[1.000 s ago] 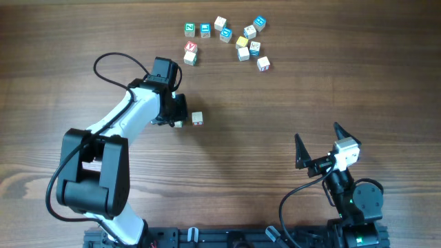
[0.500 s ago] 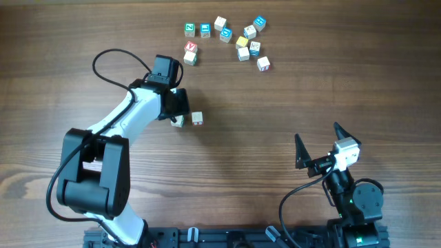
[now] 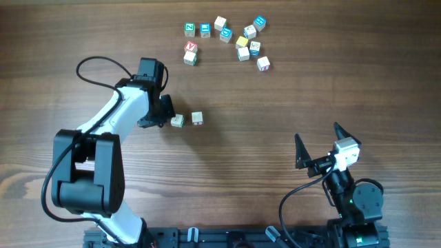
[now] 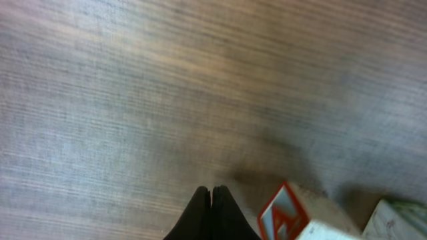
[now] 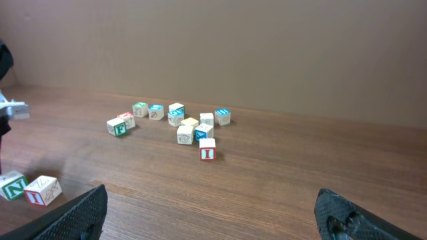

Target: Form a horizontal line

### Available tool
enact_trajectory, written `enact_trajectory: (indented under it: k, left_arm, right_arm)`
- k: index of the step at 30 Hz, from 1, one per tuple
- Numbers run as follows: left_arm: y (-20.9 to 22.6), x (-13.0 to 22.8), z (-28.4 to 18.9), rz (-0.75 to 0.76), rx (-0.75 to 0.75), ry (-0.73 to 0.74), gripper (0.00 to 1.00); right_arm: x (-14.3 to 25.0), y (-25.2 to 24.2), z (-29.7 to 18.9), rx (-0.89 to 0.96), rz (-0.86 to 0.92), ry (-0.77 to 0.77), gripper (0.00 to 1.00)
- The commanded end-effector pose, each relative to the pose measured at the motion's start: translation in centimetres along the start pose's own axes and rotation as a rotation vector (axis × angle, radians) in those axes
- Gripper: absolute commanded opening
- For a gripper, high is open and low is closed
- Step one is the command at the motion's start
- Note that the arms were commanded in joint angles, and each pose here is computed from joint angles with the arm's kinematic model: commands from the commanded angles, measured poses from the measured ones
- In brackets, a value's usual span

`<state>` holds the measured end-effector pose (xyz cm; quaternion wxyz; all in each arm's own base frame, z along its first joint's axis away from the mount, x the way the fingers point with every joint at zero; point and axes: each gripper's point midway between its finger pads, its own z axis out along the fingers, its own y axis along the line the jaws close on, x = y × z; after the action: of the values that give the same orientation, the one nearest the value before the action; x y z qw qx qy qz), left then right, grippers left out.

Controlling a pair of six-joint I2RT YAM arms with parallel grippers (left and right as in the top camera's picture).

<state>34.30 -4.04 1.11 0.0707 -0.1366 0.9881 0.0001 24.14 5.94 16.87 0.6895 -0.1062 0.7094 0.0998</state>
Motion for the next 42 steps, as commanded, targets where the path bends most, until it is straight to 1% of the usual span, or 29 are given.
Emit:
enact_trajectory:
  k: [1,4,8,14,18,24,29,34,42]
  left_arm:
    - [0.2,1.4,0.5,0.028,-0.001,0.060,0.08]
    - [-0.1,1.5,0.4,0.057,0.006,0.062,0.06]
    - [-0.3,3.1,0.3,0.083,-0.011,0.114,0.04]
    - [-2.0,2.7,0.4,0.121,0.011,0.075,0.04]
    - [-2.6,3.1,0.3,0.143,0.013,0.076,0.04]
    - [-0.8,1.7,0.3,0.147,-0.103,0.007,0.04]
    - [-1.9,0.3,0.4,0.141,-0.063,-0.052,0.04]
    - [-3.6,1.3,0.4,0.146,0.041,-0.003,0.04]
    - [-3.9,1.3,0.4,0.148,0.044,-0.006,0.04]
  right_arm:
    - [-0.1,0.1,0.0,-0.009,-0.010,-0.006,1.00]
    - [-0.1,0.1,0.0,-0.009,-0.010,-0.006,1.00]
    - [-0.1,0.1,0.0,-0.009,-0.010,-0.006,1.00]
    - [-0.1,0.1,0.0,-0.009,-0.011,-0.006,1.00]
    - [-0.1,0.1,0.0,-0.009,-0.011,-0.006,1.00]
    - [-0.1,0.1,0.0,-0.009,-0.010,-0.006,1.00]
    - [-0.1,0.1,0.0,-0.009,-0.011,-0.006,1.00]
    - [-0.1,0.1,0.0,-0.009,-0.010,-0.006,1.00]
    - [-0.1,0.1,0.0,-0.009,-0.010,-0.006,1.00]
